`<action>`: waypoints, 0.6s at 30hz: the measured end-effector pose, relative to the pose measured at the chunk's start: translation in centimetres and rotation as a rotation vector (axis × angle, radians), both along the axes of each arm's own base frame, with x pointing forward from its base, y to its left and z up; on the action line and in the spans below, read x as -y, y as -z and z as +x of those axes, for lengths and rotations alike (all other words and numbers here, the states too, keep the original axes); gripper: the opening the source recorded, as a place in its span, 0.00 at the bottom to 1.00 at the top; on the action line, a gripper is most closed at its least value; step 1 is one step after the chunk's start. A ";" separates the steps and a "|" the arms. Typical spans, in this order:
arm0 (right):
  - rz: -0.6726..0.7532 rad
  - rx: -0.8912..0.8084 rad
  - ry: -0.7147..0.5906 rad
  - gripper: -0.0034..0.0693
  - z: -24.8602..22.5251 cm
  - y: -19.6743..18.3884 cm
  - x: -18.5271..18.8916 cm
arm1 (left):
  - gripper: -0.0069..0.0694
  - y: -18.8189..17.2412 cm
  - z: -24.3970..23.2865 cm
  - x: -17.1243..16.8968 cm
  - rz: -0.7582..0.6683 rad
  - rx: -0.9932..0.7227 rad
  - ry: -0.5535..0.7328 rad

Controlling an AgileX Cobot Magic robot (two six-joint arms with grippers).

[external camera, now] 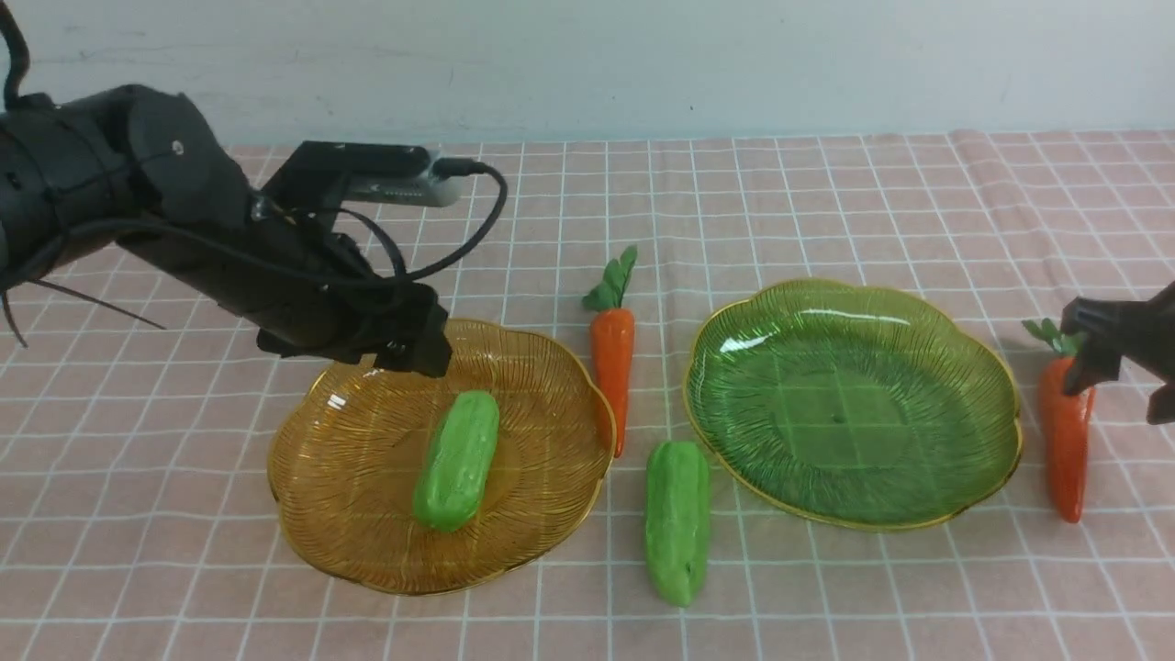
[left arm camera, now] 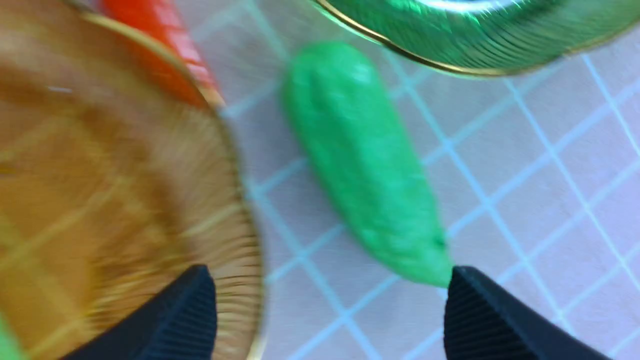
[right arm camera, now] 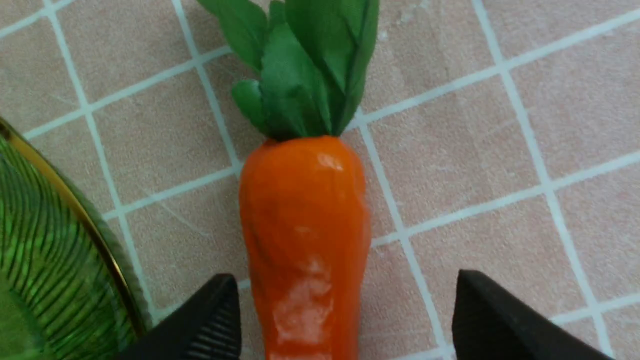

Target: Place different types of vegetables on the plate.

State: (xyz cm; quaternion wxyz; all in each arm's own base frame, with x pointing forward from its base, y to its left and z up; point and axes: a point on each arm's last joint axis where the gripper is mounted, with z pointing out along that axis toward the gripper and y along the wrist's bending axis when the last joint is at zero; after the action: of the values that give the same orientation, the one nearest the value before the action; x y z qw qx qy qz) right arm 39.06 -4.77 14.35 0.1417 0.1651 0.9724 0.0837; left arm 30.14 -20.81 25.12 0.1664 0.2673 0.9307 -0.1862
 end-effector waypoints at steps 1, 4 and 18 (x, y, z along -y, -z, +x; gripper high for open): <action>-0.007 0.003 -0.006 0.46 0.0 -0.1 0.0 | 0.82 0.4 -0.3 0.7 0.003 -0.012 0.013; -0.015 0.027 -0.004 0.47 0.2 -1.9 0.4 | 0.82 1.6 -1.5 3.2 0.009 -0.036 0.049; 0.047 0.218 -0.176 0.47 -1.1 -11.8 -4.7 | 0.82 5.3 -1.4 5.8 0.038 -0.055 -0.007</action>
State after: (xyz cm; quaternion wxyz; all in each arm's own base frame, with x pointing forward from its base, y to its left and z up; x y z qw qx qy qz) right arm 37.99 -0.04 26.11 0.2348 0.0724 0.9597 0.1361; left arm 28.70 -26.58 19.79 0.1361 0.2619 0.9393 -0.1751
